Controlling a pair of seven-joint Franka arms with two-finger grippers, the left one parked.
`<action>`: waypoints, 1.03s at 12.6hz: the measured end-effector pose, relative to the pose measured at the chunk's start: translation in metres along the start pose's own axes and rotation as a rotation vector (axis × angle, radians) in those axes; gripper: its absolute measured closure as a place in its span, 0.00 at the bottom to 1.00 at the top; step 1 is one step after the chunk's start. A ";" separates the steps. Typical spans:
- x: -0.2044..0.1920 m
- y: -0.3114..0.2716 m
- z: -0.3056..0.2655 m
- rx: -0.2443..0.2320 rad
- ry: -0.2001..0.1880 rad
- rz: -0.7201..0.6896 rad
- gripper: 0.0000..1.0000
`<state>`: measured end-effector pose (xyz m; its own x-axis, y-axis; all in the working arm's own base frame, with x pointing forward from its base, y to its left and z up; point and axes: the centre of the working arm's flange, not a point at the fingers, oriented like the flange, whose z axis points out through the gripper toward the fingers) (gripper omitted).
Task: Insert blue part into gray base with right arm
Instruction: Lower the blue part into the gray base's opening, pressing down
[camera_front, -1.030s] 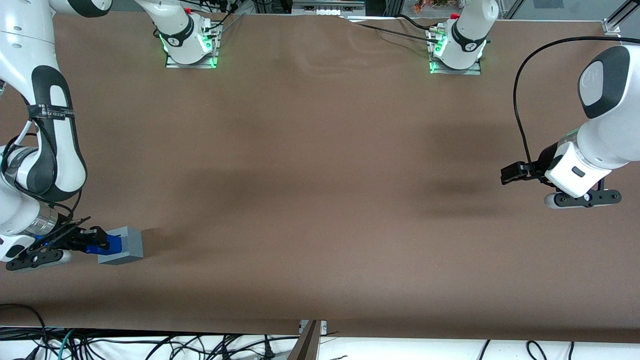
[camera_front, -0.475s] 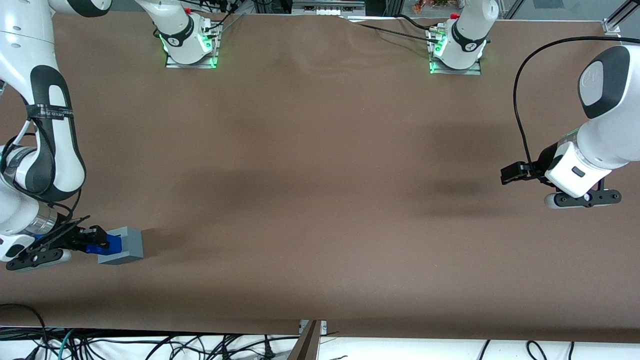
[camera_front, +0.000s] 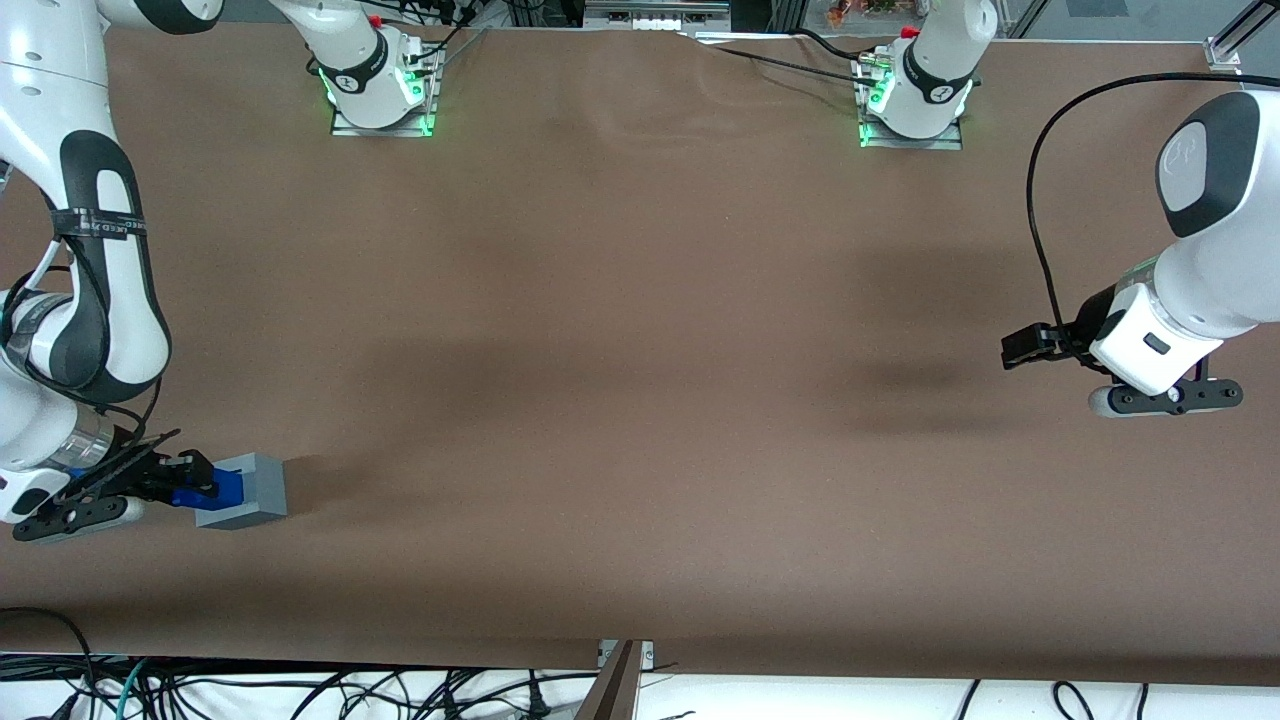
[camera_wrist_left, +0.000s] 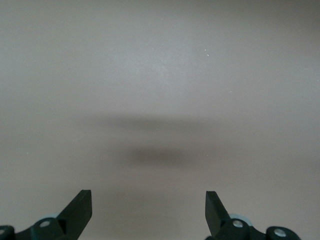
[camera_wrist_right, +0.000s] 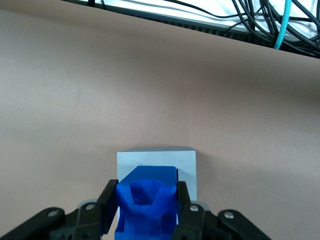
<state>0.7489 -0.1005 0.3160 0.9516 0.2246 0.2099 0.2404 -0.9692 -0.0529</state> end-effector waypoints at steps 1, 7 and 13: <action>0.000 0.000 0.000 0.000 0.000 0.000 0.49; -0.001 0.000 -0.001 0.002 -0.004 -0.005 0.49; 0.000 0.001 -0.001 0.003 -0.007 -0.007 0.49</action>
<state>0.7487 -0.1018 0.3171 0.9512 0.2324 0.2030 0.2479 -0.9673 -0.0541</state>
